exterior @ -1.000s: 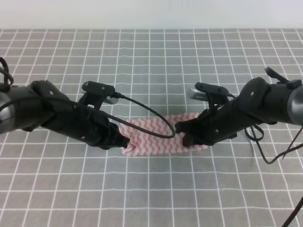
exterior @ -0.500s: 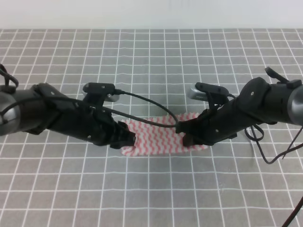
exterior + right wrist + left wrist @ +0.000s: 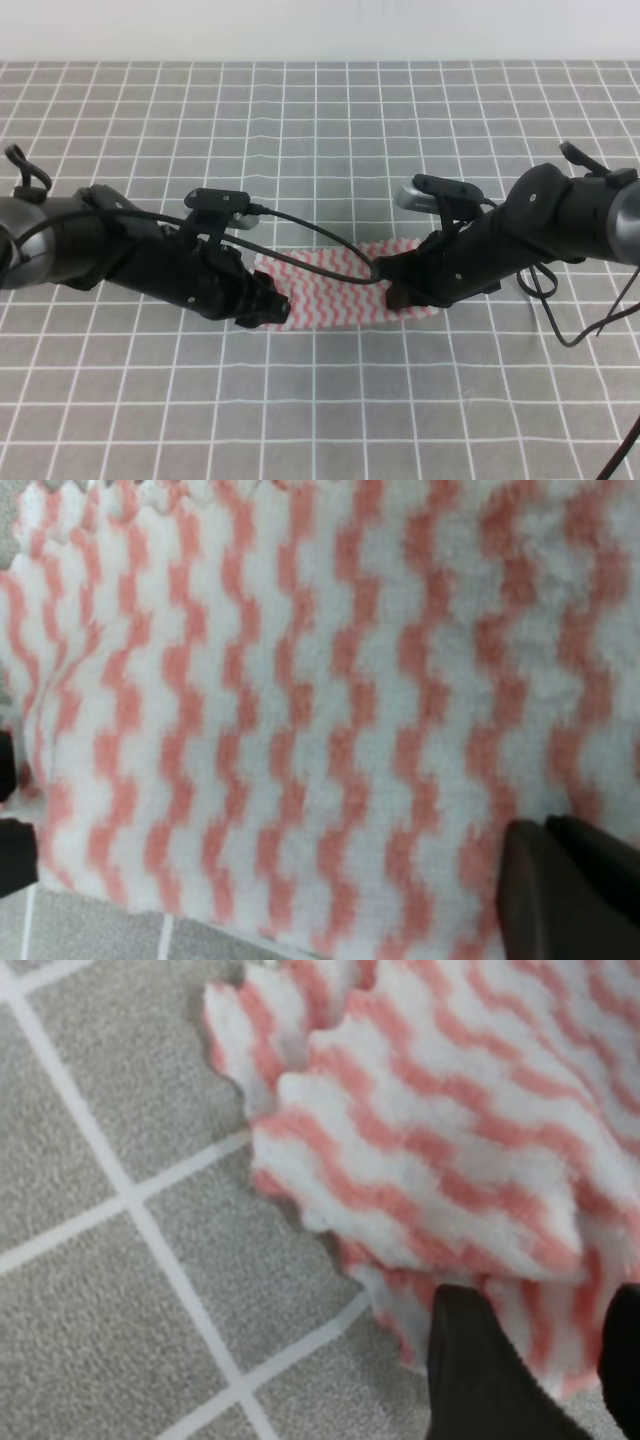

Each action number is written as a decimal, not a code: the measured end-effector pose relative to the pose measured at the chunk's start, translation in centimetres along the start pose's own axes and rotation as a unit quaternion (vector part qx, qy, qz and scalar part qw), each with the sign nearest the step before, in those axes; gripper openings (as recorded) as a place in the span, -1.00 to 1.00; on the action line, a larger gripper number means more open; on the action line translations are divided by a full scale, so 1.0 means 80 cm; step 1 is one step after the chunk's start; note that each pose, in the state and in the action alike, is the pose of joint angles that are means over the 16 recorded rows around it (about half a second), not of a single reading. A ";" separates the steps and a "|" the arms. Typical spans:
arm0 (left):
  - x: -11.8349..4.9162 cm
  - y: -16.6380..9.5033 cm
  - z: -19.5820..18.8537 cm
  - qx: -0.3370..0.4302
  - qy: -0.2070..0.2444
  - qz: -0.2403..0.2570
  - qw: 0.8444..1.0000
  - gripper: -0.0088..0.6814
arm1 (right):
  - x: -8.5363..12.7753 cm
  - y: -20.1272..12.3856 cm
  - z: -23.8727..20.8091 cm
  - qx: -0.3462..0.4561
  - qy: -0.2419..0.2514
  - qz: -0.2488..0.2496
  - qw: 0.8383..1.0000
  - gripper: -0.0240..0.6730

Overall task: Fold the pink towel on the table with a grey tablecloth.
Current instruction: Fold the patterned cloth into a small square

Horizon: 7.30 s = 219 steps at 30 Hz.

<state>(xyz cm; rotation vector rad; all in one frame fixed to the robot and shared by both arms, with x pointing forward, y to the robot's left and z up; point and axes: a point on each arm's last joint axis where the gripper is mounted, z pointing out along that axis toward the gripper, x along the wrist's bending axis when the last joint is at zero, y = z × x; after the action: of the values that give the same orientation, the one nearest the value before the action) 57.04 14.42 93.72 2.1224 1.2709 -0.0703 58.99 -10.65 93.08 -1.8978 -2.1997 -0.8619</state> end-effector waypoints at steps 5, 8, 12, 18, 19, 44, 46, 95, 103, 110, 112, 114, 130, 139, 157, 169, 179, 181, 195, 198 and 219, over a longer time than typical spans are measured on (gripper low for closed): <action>0.000 0.001 0.000 -0.003 0.000 0.011 1.000 -0.22 | 0.000 0.000 0.000 0.000 0.000 0.000 1.000 -0.99; 0.000 0.001 0.000 -0.005 -0.001 0.016 1.000 -0.24 | 0.000 0.000 0.000 0.000 0.000 0.000 1.000 -0.99; -0.001 0.001 0.002 -0.005 -0.002 0.023 1.000 -0.26 | 0.000 0.000 0.000 0.000 0.000 -0.001 1.000 -0.99; -0.002 0.000 0.008 -0.003 -0.005 0.028 1.000 -0.31 | 0.000 0.000 0.000 0.000 0.000 -0.001 1.000 -0.99; -0.002 -0.001 0.009 -0.002 -0.006 0.029 1.000 -0.31 | 0.000 0.000 0.000 0.000 0.000 -0.001 1.000 -0.99; -0.004 -0.004 0.014 0.008 -0.013 0.051 0.999 -0.91 | 0.000 0.000 0.000 0.000 0.000 0.000 1.000 -0.99; -0.005 -0.004 0.013 0.008 -0.014 0.055 0.998 -0.94 | 0.000 0.000 0.000 0.000 0.000 0.000 1.000 -0.99; -0.007 -0.005 -0.024 0.049 0.048 0.055 0.996 -0.97 | -0.001 -0.002 0.002 0.007 0.000 0.001 1.000 -0.99; -0.005 -0.005 -0.031 0.052 0.071 0.047 0.995 -0.97 | -0.001 -0.002 0.002 0.007 0.000 0.001 1.000 -0.99; -0.007 0.007 -0.042 0.004 0.086 0.044 0.995 -0.97 | -0.001 -0.002 0.002 0.007 0.000 0.001 1.000 -0.99; -0.009 0.011 -0.045 -0.012 0.087 0.042 0.995 -0.97 | 0.000 -0.002 0.002 0.007 0.001 0.001 1.000 -0.99; -0.010 0.015 -0.047 -0.029 0.085 0.041 0.995 -0.97 | -0.001 -0.002 0.002 0.007 0.000 0.001 1.000 -0.99; -0.007 0.017 -0.018 -0.054 0.045 0.046 0.996 -0.97 | -0.001 -0.004 0.003 0.012 0.000 0.001 1.000 -0.98; 0.006 0.014 -0.004 -0.054 0.071 0.053 0.995 -0.97 | -0.001 -0.004 0.003 0.012 0.000 0.001 1.000 -0.97; -0.011 0.055 -0.037 -0.110 0.066 0.088 0.988 -0.97 | 0.007 0.008 -0.007 0.004 0.008 -0.011 1.000 -0.92; -0.012 0.047 -0.018 -0.067 0.024 0.068 0.995 -0.97 | 0.004 0.039 -0.033 0.000 0.014 -0.024 1.000 -0.55; 0.007 0.034 0.016 -0.041 0.036 0.052 0.997 -0.97 | -0.015 0.047 -0.042 0.004 0.001 -0.014 1.000 -0.39; 0.009 0.033 0.019 -0.039 0.038 0.050 0.997 -0.97 | -0.018 0.047 -0.042 0.006 -0.003 -0.016 1.000 -0.36; 0.012 0.030 0.024 -0.033 0.037 0.048 0.998 -0.97 | -0.026 0.044 -0.038 0.024 -0.024 -0.026 0.999 -0.10; 0.011 0.030 0.024 -0.032 0.036 0.048 0.998 -0.97 | -0.026 0.043 -0.037 0.028 -0.024 -0.025 0.999 -0.07; 0.010 0.029 0.024 -0.029 0.032 0.049 0.998 -0.97 | -0.032 0.041 -0.016 0.031 -0.010 0.003 0.999 -0.13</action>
<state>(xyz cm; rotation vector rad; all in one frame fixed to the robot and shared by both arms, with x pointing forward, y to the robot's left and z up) 59.88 13.26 93.13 2.1496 1.1876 0.0757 62.28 -13.31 94.18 -1.8925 -2.2045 -0.7668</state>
